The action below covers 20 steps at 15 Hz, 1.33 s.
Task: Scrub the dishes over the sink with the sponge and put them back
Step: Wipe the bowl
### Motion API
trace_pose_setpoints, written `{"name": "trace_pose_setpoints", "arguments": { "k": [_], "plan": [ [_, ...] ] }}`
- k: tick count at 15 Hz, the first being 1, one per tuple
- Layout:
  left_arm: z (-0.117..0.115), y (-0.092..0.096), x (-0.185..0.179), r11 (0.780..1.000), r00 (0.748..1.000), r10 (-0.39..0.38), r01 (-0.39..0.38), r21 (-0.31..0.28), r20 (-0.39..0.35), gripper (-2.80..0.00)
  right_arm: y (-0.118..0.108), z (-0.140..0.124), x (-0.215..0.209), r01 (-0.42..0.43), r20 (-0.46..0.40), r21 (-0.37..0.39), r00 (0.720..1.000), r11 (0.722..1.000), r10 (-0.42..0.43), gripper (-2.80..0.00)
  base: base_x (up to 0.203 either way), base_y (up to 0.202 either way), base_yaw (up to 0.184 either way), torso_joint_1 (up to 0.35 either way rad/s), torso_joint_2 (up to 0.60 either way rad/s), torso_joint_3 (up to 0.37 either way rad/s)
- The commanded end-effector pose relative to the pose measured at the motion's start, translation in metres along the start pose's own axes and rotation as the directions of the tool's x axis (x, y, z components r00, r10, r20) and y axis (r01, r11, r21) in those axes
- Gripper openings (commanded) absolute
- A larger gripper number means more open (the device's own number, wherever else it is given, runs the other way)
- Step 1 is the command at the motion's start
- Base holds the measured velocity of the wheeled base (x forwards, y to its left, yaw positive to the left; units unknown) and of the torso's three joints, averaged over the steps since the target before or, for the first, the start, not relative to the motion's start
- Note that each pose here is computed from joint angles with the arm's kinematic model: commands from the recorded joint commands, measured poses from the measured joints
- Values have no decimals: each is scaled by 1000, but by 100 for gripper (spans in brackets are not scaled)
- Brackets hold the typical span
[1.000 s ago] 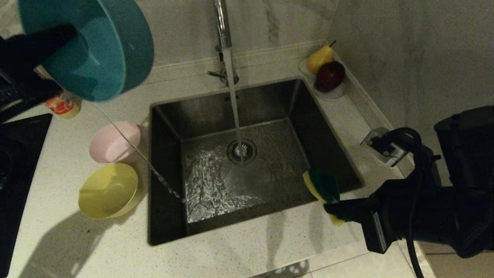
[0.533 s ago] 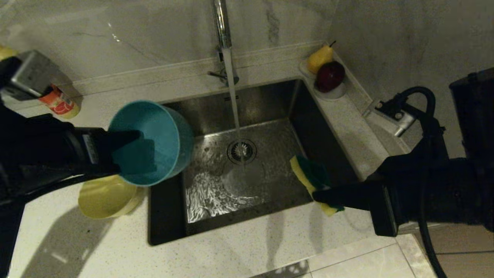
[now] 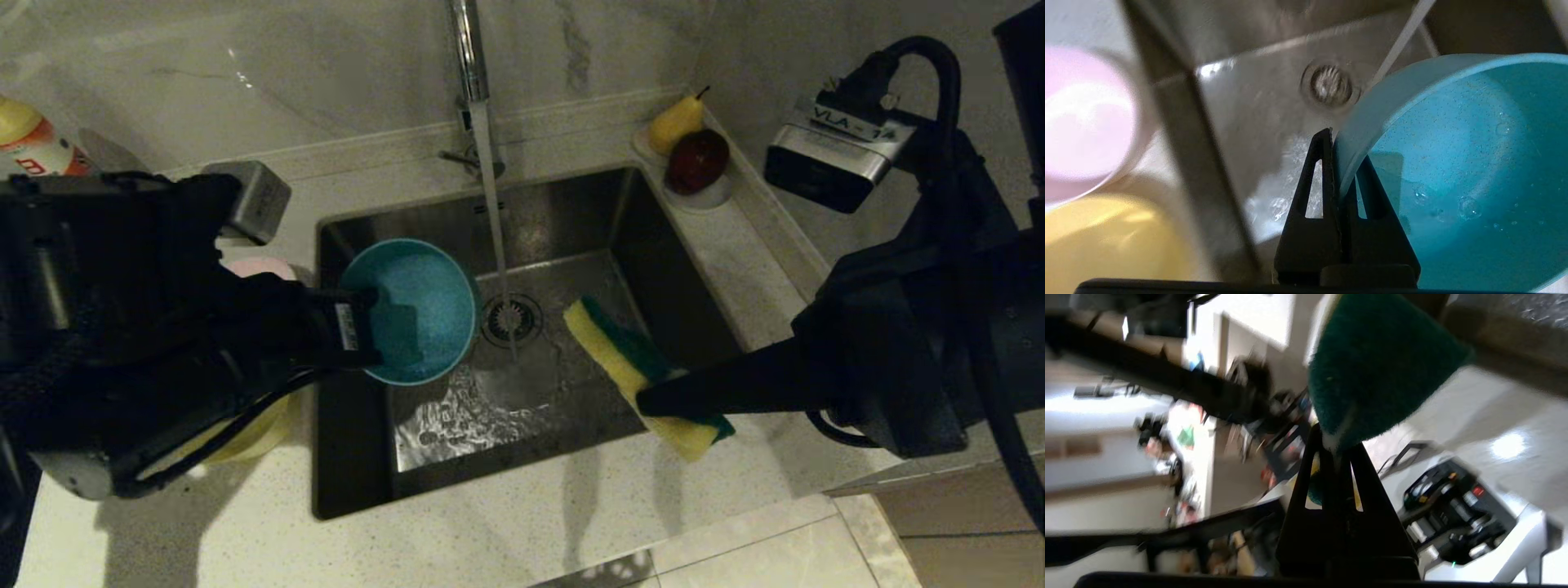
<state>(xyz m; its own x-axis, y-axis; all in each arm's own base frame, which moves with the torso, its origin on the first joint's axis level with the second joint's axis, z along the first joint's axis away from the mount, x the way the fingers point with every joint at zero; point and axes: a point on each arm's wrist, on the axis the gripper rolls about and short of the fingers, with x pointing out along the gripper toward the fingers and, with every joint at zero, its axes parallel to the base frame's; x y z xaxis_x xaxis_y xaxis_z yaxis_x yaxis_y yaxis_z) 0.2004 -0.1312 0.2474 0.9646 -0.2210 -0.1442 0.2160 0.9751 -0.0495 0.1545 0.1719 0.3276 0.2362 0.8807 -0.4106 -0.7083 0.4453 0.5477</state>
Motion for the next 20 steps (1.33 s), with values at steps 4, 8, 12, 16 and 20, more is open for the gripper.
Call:
{"name": "trace_pose_setpoints", "arguments": {
  "k": [4, 8, 12, 16, 20],
  "plan": [
    [-20, -47, 31, 998, 997, 46, -48, 36, 68, -280, 6, 13, 36, -29, -61, 3, 998, 1000, 29, -280, 0, 0, 0, 0, 0, 0],
    [-13, -53, 37, 996, 978, 73, -81, 32, 195, -280, -5, 19, 69, -13, -104, 37, 994, 999, 16, -280, 0, 0, 0, 0, 0, 0],
    [-14, -52, 35, 997, 978, 70, -77, 28, 196, -280, -13, 23, 85, 5, -111, 78, 994, 997, 4, -280, 0, 0, 0, 0, 0, 0],
    [-18, -49, 30, 998, 971, 63, -67, 9, 231, -280, -24, 27, 94, 16, -96, 85, 995, 996, -8, -280, 0, 0, 0, 0, 0, 0],
    [-21, -48, 29, 998, 971, 59, -62, 3, 232, -280, -36, 33, 106, 24, -64, 86, 998, 996, -18, -280, 0, 0, 0, 0, 0, 0]
  ]
}}
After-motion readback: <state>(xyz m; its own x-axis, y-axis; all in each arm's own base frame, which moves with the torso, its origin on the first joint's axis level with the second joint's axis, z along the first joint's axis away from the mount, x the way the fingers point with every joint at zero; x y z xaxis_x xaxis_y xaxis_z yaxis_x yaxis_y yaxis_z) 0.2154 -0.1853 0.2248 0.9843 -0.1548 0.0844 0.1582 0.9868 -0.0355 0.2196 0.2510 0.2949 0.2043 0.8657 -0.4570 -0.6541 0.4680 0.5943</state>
